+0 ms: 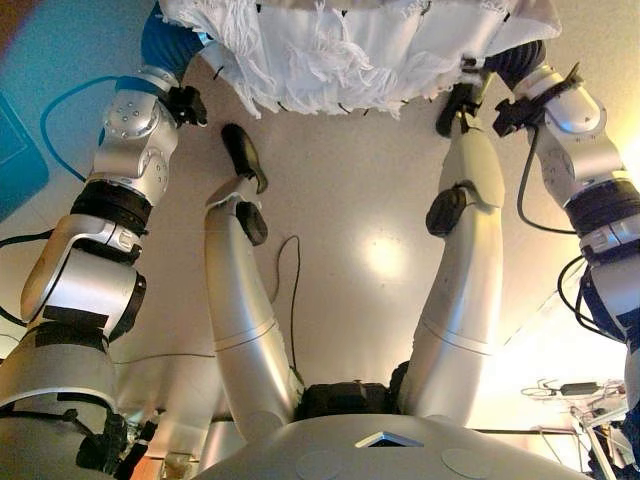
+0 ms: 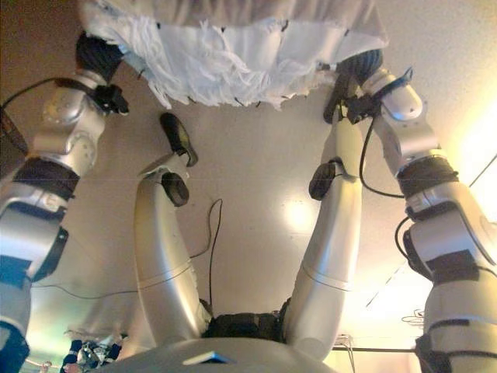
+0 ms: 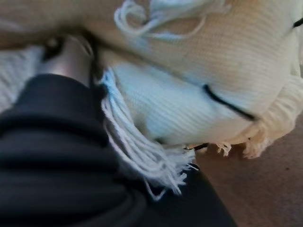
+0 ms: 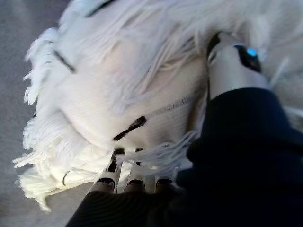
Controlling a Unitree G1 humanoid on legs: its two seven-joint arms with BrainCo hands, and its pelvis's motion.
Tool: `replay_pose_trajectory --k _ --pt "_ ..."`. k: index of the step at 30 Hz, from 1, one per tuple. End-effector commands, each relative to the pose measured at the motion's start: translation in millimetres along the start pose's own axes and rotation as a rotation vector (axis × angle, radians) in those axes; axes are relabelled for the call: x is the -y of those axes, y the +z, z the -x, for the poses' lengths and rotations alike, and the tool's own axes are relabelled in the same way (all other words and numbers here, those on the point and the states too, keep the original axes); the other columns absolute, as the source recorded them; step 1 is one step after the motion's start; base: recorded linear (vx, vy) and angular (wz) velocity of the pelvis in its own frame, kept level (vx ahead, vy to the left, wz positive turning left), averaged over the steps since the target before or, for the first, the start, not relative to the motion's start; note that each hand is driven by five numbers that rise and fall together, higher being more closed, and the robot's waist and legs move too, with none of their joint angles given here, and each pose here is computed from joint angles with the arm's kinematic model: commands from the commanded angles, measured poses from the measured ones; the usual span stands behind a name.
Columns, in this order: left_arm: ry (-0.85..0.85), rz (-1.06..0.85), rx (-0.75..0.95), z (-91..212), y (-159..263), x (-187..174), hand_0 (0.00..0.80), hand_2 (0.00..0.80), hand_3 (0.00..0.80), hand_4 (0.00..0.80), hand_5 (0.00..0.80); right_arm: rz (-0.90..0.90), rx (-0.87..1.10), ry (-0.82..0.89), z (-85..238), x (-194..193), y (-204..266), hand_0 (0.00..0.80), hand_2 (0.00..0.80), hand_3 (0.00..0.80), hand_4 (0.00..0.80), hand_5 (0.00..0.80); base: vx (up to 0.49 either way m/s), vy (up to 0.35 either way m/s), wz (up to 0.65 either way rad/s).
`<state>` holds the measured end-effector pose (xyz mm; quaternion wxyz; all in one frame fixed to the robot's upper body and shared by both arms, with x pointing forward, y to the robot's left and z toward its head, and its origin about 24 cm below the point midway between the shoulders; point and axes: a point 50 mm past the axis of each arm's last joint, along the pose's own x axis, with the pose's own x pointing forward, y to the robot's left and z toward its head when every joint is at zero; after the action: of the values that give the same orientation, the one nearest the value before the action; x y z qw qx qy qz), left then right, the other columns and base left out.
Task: Pick up the cushion and take it to the sofa
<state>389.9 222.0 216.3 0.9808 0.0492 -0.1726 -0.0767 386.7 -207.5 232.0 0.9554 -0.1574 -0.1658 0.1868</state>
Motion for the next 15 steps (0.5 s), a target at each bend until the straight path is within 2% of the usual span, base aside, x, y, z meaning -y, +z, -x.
replay_pose_trajectory --k 1,5,9,15 --pt "-0.289 0.126 0.155 0 15 71 0.8 0.8 0.8 0.8 0.8 -0.024 0.228 0.24 -19 -59 46 0.8 0.8 0.8 0.8 0.8 -0.018 -0.054 -0.01" --pt "-0.324 0.178 0.148 10 6 83 0.8 0.8 0.8 0.8 0.8 -0.083 0.27 0.162 -16 -64 41 0.8 0.8 0.8 0.8 0.8 -0.024 -0.088 -0.03" --pt "-0.33 0.241 0.085 30 -20 95 0.8 0.8 0.8 0.8 0.8 -0.146 0.279 0.077 -3 -73 20 0.8 0.8 0.8 0.8 0.8 -0.026 -0.137 -0.07" --pt "-0.266 0.367 -0.006 68 -59 107 0.8 0.8 0.8 0.8 0.8 -0.22 0.261 -0.028 31 -95 -17 0.8 0.8 0.8 0.8 0.8 -0.013 -0.146 -0.06"
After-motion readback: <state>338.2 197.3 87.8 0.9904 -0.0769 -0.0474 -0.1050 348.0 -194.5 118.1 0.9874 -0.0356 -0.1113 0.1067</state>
